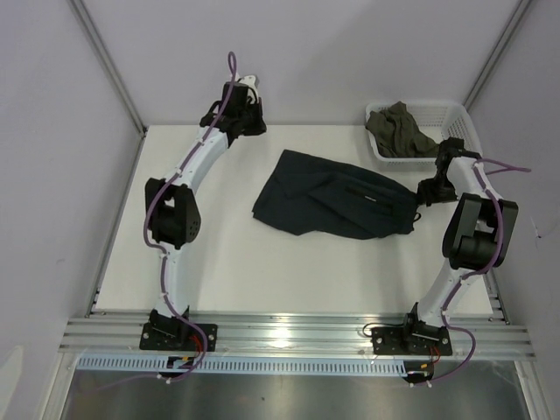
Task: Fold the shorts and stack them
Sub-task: Fold the shorts
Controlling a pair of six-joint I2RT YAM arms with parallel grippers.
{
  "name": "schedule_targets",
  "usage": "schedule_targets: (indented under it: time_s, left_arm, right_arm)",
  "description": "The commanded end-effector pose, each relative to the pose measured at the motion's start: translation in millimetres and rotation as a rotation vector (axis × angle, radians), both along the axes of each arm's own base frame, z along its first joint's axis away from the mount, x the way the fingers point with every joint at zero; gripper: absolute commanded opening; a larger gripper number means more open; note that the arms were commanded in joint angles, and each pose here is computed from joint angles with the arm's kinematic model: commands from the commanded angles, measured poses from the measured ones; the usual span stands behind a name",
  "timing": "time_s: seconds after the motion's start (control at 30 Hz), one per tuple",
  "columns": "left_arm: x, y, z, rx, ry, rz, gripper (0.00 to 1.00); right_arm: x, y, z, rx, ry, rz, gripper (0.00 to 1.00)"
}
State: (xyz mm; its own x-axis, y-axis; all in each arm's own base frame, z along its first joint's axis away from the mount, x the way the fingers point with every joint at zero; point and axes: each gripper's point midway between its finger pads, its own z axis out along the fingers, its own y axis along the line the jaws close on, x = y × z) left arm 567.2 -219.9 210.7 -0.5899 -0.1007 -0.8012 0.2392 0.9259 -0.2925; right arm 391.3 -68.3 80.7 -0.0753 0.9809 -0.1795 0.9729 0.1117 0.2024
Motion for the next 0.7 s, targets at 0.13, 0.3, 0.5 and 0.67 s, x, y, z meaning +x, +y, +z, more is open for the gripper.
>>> schedule_targets:
  time_s: [0.13, 0.3, 0.5, 0.67]
  left_arm:
    - [21.9, 8.5, -26.8, 0.006, 0.008, 0.017, 0.00]
    - [15.7, 11.8, -18.0, 0.009, -0.011, 0.013, 0.00]
    - [-16.2, 6.7, 8.0, -0.010, -0.062, -0.078, 0.11]
    - [-52.8, 0.7, 10.9, 0.036, -0.093, -0.145, 0.35]
  right_arm:
    - [42.0, -2.7, -3.5, -0.053, -0.073, 0.039, 0.04]
    - [47.3, -14.1, 9.5, -0.145, -0.066, 0.094, 0.51]
    - [46.2, -33.1, 38.3, -0.218, -0.142, 0.162, 0.68]
    - [42.5, -40.9, 53.2, -0.317, -0.183, 0.302, 0.68]
